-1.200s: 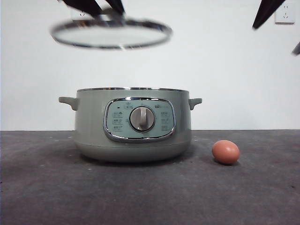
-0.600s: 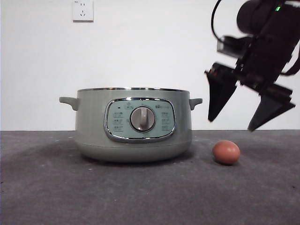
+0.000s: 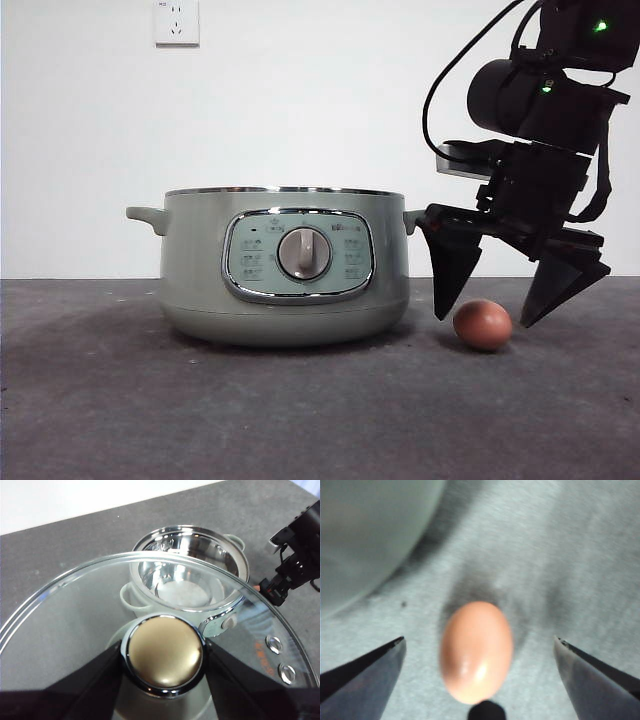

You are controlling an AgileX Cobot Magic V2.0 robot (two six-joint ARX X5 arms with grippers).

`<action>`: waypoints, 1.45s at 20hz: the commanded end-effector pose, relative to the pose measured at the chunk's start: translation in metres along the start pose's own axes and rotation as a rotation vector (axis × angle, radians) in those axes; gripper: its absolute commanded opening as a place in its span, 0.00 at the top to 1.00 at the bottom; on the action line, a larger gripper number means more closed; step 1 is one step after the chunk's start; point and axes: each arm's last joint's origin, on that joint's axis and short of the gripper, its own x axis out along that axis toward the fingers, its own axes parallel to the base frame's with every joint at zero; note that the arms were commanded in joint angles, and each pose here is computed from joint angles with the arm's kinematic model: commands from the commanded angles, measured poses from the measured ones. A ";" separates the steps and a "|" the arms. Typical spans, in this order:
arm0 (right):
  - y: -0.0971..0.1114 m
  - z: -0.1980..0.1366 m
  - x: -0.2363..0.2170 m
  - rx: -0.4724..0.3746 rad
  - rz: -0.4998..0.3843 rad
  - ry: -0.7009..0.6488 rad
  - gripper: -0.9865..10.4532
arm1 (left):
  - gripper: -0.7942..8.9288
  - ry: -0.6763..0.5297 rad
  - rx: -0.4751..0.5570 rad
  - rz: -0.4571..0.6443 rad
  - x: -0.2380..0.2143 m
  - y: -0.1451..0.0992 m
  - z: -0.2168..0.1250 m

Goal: Pick up the egg,open the lid,put the egg in the pot,close the lid

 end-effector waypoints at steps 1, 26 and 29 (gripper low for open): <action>0.000 0.000 0.006 0.015 -0.008 0.013 0.48 | 0.93 -0.100 -0.006 -0.005 -0.012 -0.001 0.004; 0.015 -0.008 -0.101 0.004 0.020 -0.181 0.92 | 0.93 -0.104 -0.004 -0.005 -0.014 -0.002 0.003; 0.033 -0.001 -0.141 -0.056 0.068 -0.344 0.92 | 0.93 -0.103 -0.004 -0.005 -0.014 -0.002 0.003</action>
